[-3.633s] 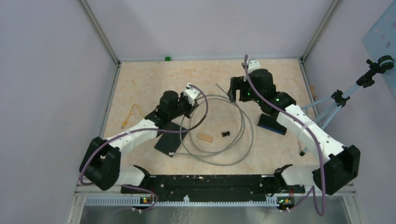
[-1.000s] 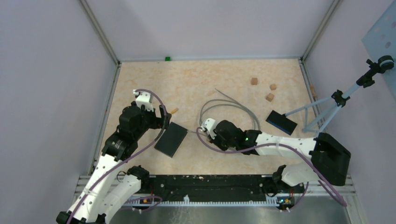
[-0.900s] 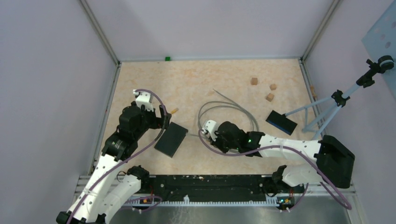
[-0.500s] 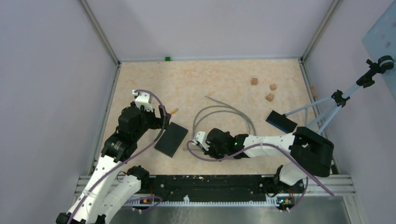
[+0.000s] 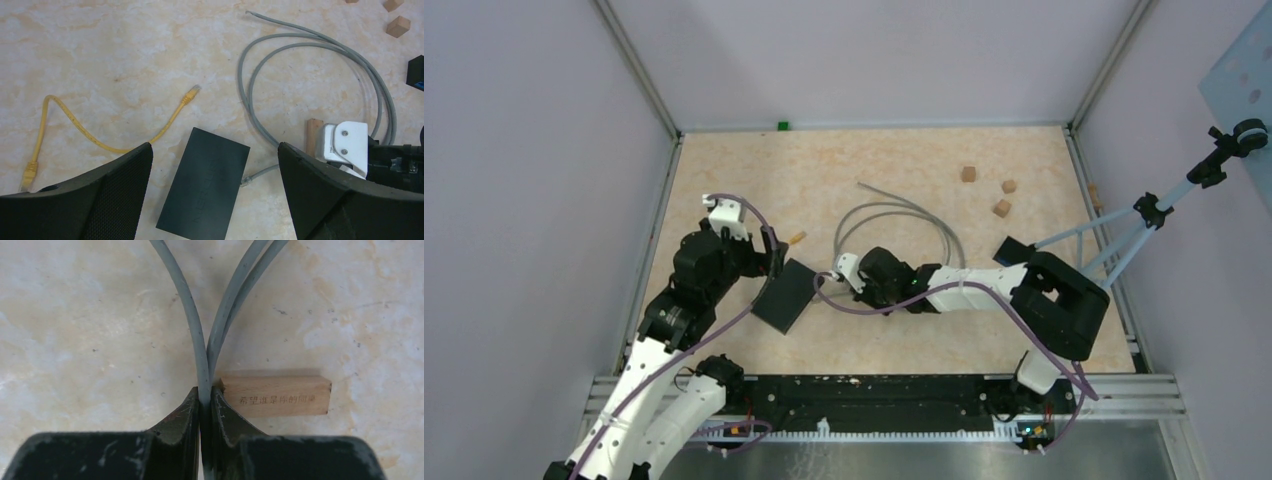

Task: Insert the plug into the switch port
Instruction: Pick up the connector from the center of the board.

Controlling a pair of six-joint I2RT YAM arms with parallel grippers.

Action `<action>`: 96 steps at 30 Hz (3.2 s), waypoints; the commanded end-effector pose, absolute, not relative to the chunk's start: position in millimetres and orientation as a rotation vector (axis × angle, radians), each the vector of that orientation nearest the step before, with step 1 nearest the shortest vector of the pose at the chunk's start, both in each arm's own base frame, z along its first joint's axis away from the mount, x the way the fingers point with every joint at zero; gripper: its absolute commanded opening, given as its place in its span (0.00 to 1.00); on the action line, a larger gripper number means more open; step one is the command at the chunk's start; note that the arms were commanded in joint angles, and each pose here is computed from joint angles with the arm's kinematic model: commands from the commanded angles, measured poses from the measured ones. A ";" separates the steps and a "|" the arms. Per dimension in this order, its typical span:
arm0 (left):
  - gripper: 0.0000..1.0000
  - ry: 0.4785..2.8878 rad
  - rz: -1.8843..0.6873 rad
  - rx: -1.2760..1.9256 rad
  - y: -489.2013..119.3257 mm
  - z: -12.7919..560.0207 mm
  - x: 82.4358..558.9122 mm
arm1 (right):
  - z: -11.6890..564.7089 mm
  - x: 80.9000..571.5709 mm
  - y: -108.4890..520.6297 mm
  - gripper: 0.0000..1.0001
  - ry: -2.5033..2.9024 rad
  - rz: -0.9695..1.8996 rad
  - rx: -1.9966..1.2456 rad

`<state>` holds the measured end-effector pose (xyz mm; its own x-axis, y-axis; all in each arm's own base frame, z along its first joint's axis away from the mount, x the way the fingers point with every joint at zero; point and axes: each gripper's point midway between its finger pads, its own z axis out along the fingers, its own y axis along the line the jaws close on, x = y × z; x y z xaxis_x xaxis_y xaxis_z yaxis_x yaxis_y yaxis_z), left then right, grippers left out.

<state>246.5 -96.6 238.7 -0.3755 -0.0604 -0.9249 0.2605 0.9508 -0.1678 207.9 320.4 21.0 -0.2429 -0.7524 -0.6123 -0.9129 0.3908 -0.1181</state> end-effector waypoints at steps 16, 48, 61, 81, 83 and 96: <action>0.99 1.805 -0.535 -0.362 -77.8 412.7 224.9 | 74.3 147.2 283.1 0.18 2.230 0.550 -1.188; 0.99 1.603 -0.596 -0.654 -59.1 511.5 242.2 | 107.0 191.8 417.1 0.33 1.711 0.812 -1.563; 0.99 1.554 -0.599 -0.630 -53.9 514.4 233.3 | 53.0 200.2 405.9 0.32 1.825 0.814 -1.626; 0.99 1.637 -0.496 -0.571 -45.0 471.5 220.2 | 21.1 203.8 384.5 0.08 1.909 0.722 -1.649; 0.99 1.680 -0.470 -0.557 -45.7 453.0 220.6 | 30.1 201.8 384.2 0.05 1.890 0.734 -1.645; 0.99 1.843 -0.408 -0.353 -61.8 371.5 223.0 | 101.0 213.8 387.1 0.60 1.728 0.700 -1.554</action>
